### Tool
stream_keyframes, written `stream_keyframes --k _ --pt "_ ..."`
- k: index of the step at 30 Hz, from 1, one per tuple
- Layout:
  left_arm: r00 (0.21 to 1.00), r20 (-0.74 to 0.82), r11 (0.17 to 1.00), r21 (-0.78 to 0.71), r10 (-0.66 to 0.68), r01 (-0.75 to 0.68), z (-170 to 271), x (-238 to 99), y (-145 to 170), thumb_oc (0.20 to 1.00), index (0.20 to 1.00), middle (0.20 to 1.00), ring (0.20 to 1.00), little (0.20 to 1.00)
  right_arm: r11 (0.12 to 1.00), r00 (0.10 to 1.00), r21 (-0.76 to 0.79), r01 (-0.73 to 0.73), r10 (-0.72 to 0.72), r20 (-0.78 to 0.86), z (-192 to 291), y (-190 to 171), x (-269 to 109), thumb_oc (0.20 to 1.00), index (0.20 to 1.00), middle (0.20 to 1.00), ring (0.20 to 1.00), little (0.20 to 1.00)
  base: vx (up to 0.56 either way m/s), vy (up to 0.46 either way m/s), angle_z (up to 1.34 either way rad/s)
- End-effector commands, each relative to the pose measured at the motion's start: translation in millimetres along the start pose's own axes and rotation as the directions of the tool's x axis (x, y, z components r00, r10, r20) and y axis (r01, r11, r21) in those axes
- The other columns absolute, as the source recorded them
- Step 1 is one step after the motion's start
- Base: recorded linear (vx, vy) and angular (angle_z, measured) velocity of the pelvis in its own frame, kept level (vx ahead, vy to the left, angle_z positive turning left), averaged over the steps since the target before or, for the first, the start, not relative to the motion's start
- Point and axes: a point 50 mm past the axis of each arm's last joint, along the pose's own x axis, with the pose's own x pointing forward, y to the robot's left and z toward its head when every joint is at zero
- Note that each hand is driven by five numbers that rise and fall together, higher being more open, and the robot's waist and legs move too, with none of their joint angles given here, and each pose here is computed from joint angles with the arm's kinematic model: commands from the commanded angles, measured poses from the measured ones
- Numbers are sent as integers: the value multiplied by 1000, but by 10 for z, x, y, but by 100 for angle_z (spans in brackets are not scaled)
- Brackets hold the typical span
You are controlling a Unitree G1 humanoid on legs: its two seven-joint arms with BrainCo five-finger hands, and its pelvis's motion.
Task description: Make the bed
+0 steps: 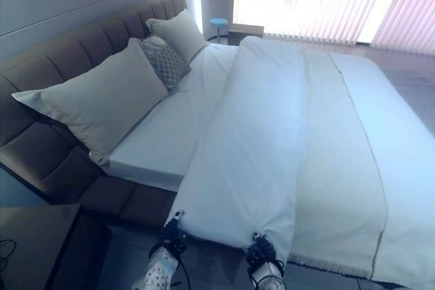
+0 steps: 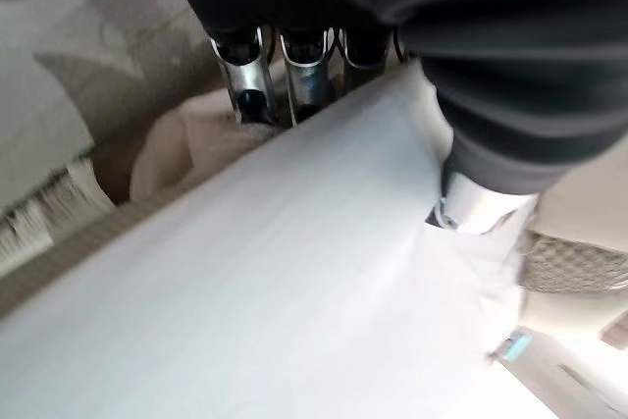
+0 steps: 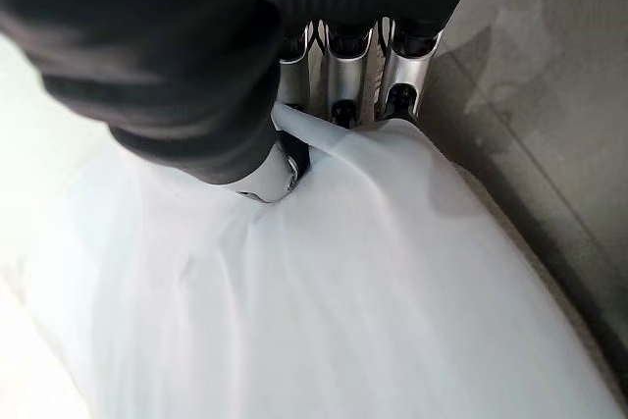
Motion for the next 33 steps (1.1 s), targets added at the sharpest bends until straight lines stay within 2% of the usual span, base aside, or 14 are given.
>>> stream_keyframes --k 1,7,8,9,14,21,24,27,29,30,31,33 --pt "977 73 971 119 202 -209 157 -33 692 200 200 200 200 200 972 971 -73 223 -215 101 339 -659 48 200 200 200 200 200 -53 4 13" --pt "977 181 974 173 111 -143 487 112 373 200 200 200 200 200 971 970 -160 179 -147 193 637 -444 133 200 200 200 200 200 -208 0 33" --pt "973 158 966 172 167 -194 484 153 437 360 360 360 360 360 965 971 -190 180 -144 192 664 -402 158 743 743 743 743 743 75 43 4" --pt "973 129 961 173 193 -214 449 173 474 1000 1000 1000 1000 1000 960 972 -209 185 -147 185 666 -392 172 1000 1000 1000 1000 1000 121 57 17" --pt "962 115 961 96 248 -260 520 231 462 1000 1000 1000 1000 1000 939 970 -287 188 -133 202 764 -217 229 1000 1000 1000 1000 1000 85 101 -18" --pt "942 90 919 208 322 -334 481 225 672 1000 1000 1000 1000 1000 898 967 -372 237 -182 175 737 -308 260 1000 1000 1000 1000 1000 88 141 -34" --pt "934 55 893 278 354 -355 387 180 837 1000 1000 1000 1000 1000 885 965 -388 258 -219 142 689 -451 252 1000 1000 1000 1000 1000 87 109 -25" --pt "907 -17 876 264 422 -403 200 53 1146 1000 1000 1000 1000 1000 848 953 -436 299 -290 90 587 -761 199 1000 1000 1000 1000 1000 110 90 -31" --pt "899 -33 866 287 436 -409 157 12 1237 1000 1000 1000 1000 1000 838 946 -447 314 -315 75 558 -862 174 1000 1000 1000 1000 1000 84 52 -40" --pt "890 -68 848 343 451 -403 72 -55 1360 1000 1000 1000 1000 1000 805 934 -492 331 -355 48 514 -1045 124 1000 1000 1000 1000 1000 61 37 -24" --pt "890 -68 848 343 451 -403 72 -55 1361 1000 1000 1000 1000 1000 805 934 -492 331 -355 48 514 -1045 124 1000 1000 1000 1000 1000 162 100 -18" --pt "875 -117 829 401 469 -391 -30 -142 1506 1000 1000 1000 1000 1000 819 914 -437 371 -405 18 481 -1268 49 1000 1000 1000 1000 1000 141 104 -10"
